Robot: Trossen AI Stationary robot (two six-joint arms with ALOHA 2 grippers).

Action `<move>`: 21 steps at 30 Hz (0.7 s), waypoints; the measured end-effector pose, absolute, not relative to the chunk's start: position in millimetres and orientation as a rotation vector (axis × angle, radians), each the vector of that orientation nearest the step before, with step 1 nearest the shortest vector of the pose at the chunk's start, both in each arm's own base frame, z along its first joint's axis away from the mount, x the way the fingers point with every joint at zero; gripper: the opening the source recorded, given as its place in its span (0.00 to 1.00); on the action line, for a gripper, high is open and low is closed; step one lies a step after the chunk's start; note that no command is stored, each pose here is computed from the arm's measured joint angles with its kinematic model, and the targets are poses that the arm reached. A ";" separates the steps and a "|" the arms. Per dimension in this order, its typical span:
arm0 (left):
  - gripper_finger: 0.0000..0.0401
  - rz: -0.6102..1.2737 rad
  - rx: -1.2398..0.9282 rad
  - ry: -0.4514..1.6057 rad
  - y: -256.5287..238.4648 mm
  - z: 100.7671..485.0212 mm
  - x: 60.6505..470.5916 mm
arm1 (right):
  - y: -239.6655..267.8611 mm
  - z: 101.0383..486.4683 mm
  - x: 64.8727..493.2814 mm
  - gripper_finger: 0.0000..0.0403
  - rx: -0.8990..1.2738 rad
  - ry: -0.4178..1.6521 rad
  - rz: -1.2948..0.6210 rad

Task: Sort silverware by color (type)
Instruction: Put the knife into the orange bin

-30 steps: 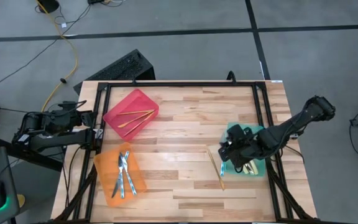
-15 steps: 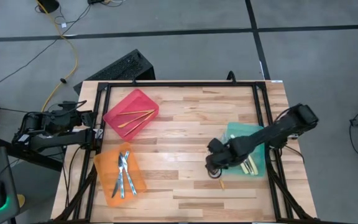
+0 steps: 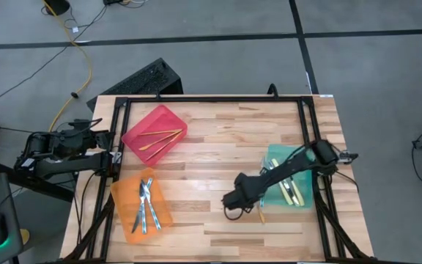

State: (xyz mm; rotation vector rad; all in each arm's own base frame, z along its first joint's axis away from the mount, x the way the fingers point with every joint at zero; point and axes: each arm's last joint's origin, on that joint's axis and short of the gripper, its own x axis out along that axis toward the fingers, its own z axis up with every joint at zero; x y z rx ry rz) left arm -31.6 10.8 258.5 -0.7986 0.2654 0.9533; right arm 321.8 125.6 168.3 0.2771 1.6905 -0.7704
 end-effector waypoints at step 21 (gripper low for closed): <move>0.62 0.953 -0.799 0.266 10.8 258.5 -31.6 | 144.7 124.1 338.9 0.01 0.002 1.944 -0.628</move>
